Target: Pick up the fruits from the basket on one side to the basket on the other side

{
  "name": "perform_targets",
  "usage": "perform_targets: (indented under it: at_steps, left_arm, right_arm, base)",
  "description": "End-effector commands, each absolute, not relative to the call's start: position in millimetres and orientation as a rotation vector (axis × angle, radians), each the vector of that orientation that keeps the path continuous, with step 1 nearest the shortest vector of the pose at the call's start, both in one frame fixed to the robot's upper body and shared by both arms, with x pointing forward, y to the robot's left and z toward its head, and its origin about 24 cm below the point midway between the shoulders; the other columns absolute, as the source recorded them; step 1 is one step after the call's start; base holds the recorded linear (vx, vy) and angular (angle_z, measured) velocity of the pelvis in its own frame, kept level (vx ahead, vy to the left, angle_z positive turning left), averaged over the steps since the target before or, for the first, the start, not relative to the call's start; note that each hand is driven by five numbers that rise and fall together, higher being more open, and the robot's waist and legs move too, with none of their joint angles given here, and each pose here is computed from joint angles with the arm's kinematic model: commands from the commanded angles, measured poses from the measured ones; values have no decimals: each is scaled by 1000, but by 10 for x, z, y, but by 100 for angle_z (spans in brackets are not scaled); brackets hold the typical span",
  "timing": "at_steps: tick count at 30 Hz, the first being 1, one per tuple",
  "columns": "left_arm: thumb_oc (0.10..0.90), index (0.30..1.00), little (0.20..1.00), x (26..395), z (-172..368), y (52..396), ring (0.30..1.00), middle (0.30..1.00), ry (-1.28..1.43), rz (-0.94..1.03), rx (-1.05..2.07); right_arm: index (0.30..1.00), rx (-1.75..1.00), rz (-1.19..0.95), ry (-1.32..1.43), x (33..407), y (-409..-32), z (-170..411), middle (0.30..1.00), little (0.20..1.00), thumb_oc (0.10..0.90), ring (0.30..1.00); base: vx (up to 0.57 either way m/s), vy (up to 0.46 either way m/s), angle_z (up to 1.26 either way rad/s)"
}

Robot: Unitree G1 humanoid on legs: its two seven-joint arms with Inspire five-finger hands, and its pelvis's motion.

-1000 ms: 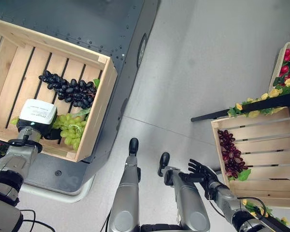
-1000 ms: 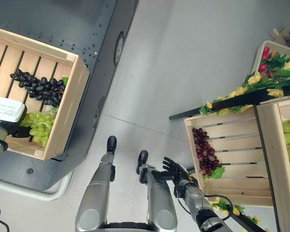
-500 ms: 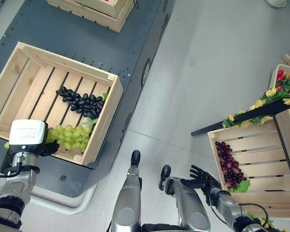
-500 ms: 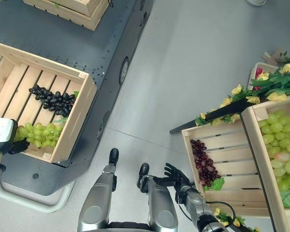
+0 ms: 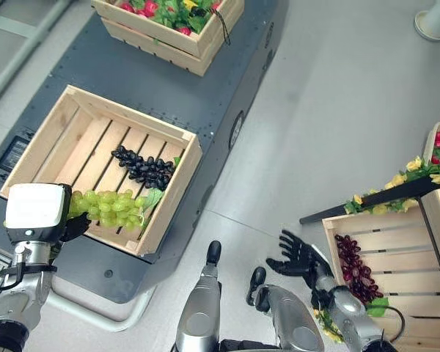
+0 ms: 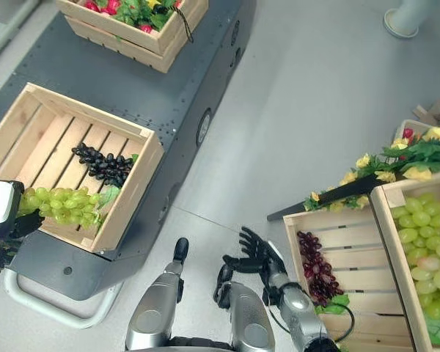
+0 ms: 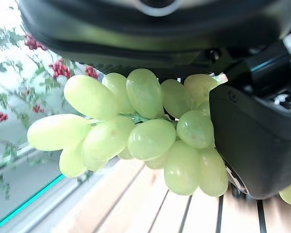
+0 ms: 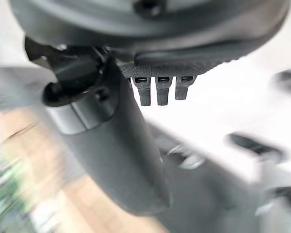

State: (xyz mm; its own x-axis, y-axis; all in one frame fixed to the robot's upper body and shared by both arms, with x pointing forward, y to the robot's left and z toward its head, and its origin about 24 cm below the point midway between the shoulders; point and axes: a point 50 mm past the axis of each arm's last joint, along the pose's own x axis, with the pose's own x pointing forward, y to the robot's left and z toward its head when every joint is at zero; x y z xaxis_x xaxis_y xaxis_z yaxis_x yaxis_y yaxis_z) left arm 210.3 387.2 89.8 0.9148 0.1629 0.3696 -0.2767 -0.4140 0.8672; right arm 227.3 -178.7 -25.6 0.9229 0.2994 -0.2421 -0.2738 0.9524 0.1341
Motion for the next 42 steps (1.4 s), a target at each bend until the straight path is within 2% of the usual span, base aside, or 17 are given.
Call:
perform_targets:
  at_steps: [1, 4, 9, 15, 21, 30, 36, 42]
  left_arm:
    - [400, 300, 300, 2063, 1444, 4080, 300, 300, -227, 686, 2063]
    - [400, 300, 300, 2080, 1453, 4045, 300, 300, -275, 662, 2062]
    - [400, 300, 300, 2118, 1433, 3969, 300, 300, -332, 638, 2050]
    - [400, 300, 300, 2246, 1551, 3799, 300, 300, -453, 596, 2030]
    - [400, 300, 300, 2370, 1662, 3621, 300, 300, -529, 555, 2010]
    - [400, 300, 300, 2520, 1731, 3471, 300, 300, -540, 510, 1997]
    - [400, 300, 300, 2606, 1734, 3256, 300, 300, -649, 454, 2005]
    - [400, 300, 300, 2688, 1889, 2978, 300, 300, -804, 392, 1994]
  right_arm:
    - [900, 105, 430, 102, 2271, -1749, 31, 900, 900, 800, 900]
    - [900, 71, 592, -52, 2375, -1549, 444, 900, 900, 800, 900]
    - [900, 66, 715, -195, 2480, -1370, 848, 900, 900, 800, 900]
    - [900, 64, 870, -238, 2587, -1069, 1177, 900, 900, 800, 900]
    - [900, 130, 975, -152, 2642, -863, 1254, 900, 900, 800, 900]
    - [900, 6, 1022, -157, 2706, -533, 1442, 900, 900, 800, 900]
    - [900, -31, 1046, -153, 2705, -314, 1450, 900, 900, 800, 900]
    - [900, 99, 1050, -54, 2675, -169, 1344, 900, 900, 800, 900]
  base:
    - [40, -30, 5]
    - [78, -32, 15]
    - [58, -39, 10]
    - [42, -38, 8]
    - [26, -31, 15]
    - [19, -28, 4]
    - [8, -9, 2]
    - [0, 0, 0]
